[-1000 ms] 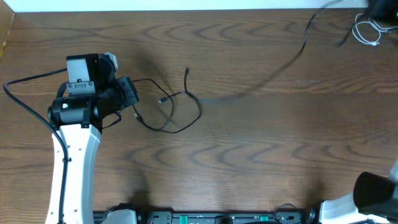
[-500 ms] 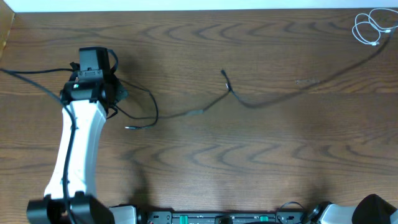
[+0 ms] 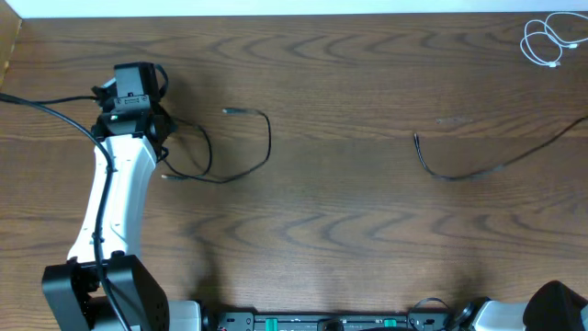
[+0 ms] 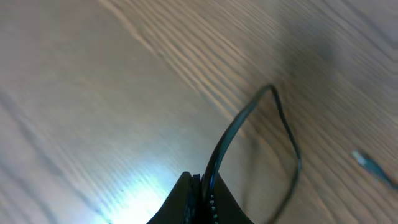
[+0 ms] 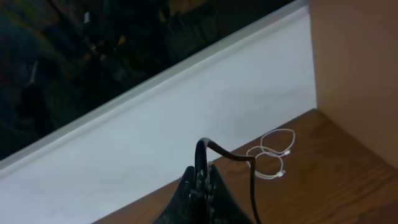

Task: Untangle cables

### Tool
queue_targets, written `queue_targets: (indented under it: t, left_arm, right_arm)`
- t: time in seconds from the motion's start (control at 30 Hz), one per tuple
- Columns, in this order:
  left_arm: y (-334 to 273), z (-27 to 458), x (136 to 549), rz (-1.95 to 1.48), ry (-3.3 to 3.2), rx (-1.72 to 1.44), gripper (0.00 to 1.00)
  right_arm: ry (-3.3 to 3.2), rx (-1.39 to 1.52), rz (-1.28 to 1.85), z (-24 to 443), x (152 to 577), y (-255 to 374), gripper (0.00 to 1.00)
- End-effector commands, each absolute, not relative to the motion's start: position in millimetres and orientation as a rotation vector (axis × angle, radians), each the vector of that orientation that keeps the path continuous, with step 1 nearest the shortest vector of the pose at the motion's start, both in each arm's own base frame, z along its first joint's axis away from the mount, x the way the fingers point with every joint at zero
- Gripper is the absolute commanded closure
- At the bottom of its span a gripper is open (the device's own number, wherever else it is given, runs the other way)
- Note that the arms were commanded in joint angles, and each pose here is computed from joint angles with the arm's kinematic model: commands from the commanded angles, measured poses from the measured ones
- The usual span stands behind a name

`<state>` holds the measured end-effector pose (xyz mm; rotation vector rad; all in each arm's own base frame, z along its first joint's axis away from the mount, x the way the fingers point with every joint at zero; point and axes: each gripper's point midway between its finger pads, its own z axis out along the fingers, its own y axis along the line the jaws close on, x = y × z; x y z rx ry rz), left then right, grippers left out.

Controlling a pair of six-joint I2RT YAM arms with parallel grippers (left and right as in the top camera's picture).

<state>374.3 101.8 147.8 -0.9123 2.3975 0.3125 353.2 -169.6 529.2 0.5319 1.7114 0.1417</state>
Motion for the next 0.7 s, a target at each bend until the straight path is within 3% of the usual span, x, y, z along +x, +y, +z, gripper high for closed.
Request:
queue_targets:
  t: [0.0, 0.17, 0.4, 0.5, 0.67]
  left_arm:
    - [62, 146, 388, 0.136, 2.494, -0.727, 0.92]
    - [21, 144, 393, 0.008, 2.542, -0.608, 0.92]
    - [-22, 144, 394, -0.072, 2.572, -0.478, 0.93]
    - [-35, 146, 397, -0.091, 2.561, -0.434, 0.92]
    - [-50, 150, 401, -0.114, 2.543, -0.386, 0.93]
  right_arm:
    - [1.691, 0.564, 0.063, 525, 368, -194, 0.99]
    - [1.59, 0.52, -0.052, 542, 393, -222, 0.99]
    - [1.529, 0.553, -0.352, 557, 394, -260, 0.99]
    - [1.568, 0.57, -0.481, 542, 399, -281, 0.99]
    - [1.738, 0.678, -0.687, 471, 418, -320, 0.99]
